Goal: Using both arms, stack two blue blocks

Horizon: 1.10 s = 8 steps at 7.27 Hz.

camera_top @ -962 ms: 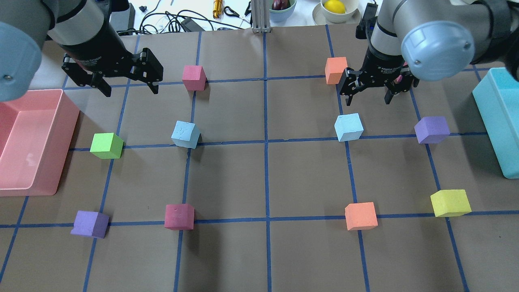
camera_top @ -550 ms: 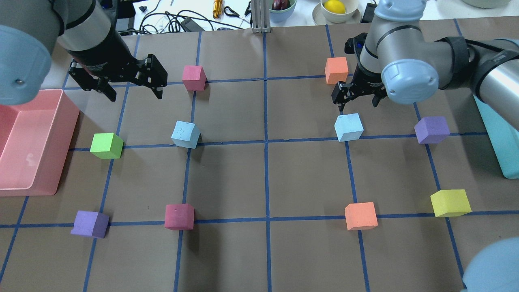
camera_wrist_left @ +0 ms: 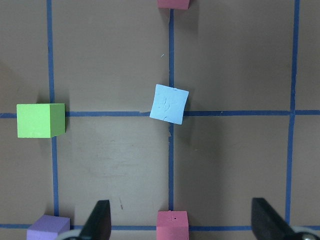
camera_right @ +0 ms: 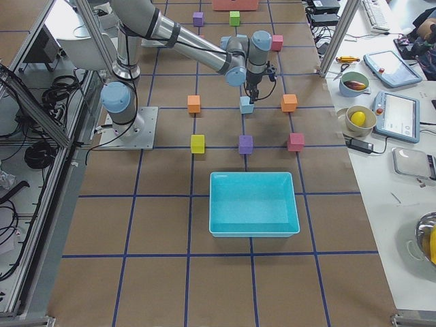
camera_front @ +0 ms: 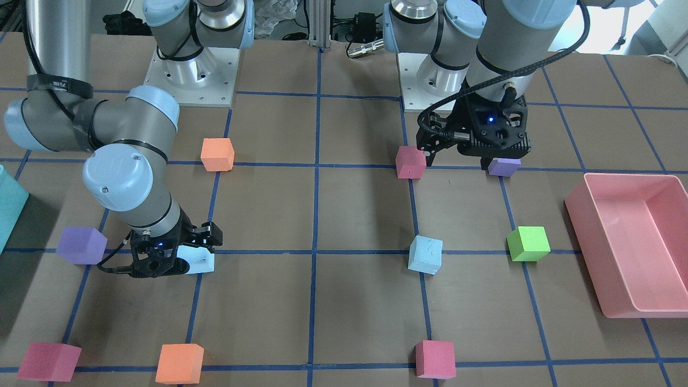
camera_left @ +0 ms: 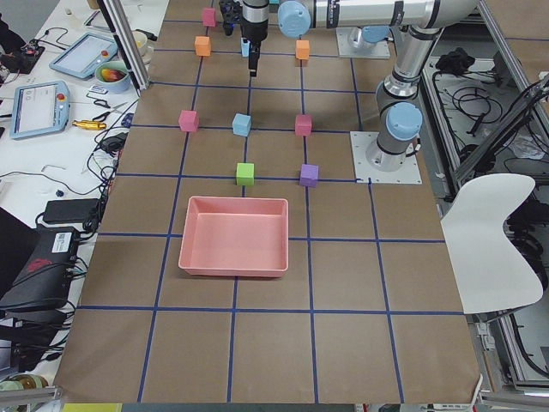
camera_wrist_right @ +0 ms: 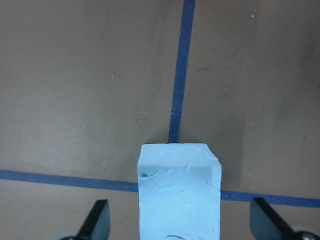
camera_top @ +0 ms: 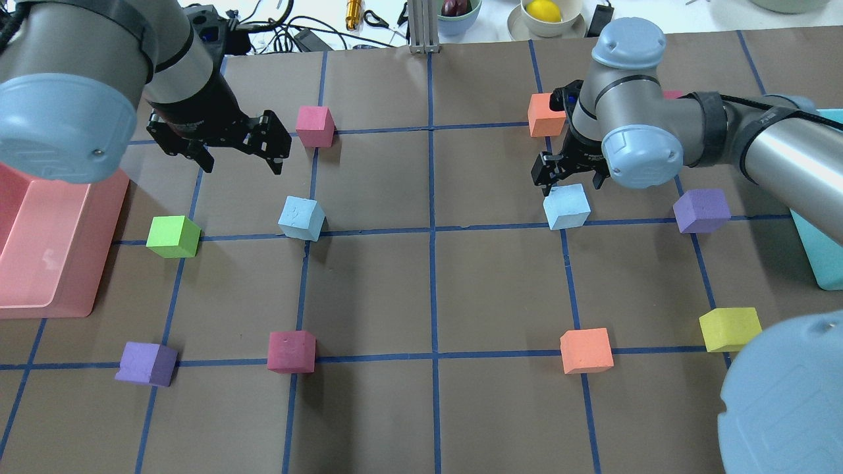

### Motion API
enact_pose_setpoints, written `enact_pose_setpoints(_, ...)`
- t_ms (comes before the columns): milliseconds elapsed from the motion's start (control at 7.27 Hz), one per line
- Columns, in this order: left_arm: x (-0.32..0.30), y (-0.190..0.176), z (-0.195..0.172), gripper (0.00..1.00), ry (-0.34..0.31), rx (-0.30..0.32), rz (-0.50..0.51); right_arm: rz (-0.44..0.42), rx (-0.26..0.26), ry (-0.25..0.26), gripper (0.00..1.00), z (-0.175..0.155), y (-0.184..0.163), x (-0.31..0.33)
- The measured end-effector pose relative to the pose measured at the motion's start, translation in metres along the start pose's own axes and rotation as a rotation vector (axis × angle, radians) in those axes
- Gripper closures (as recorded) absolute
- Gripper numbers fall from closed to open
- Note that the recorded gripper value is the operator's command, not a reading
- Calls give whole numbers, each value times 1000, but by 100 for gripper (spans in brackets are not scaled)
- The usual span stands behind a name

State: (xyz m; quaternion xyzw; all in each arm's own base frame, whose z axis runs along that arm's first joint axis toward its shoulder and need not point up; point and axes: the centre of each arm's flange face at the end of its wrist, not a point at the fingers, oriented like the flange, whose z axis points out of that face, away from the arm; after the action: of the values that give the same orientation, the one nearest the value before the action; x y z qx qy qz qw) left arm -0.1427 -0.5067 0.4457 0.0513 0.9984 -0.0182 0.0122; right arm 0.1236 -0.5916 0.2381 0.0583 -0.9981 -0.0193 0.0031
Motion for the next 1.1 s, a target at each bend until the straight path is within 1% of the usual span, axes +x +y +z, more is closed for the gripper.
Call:
enact_pose_setpoints(138,-2,-8,8,0,0,25,27,-4,-13,2,0,9,-1,0)
enact_pose_setpoints(275,-4,-22,17,0,0,69,38,-4,-26,2,0,18,-2,1)
enact_pose_setpoints(412,-5,-36,31,0,0,87,41,-2,-37,1,27,27,-4,1)
enact_pose_setpoints(550,-6,-51,50,0,-2,88,45,-1,-43,0,71,33,-5,1)
enact_pose_setpoints(688,-7,-63,75,0,-3,69,43,-3,-47,-2,100,38,-6,1)
enact_pose_setpoints(962,-8,-76,123,0,-2,1,41,1,-48,-5,100,38,-5,1)
enact_pose_setpoints(1100,-8,-77,144,0,1,-34,38,6,-29,-4,100,28,-8,1)
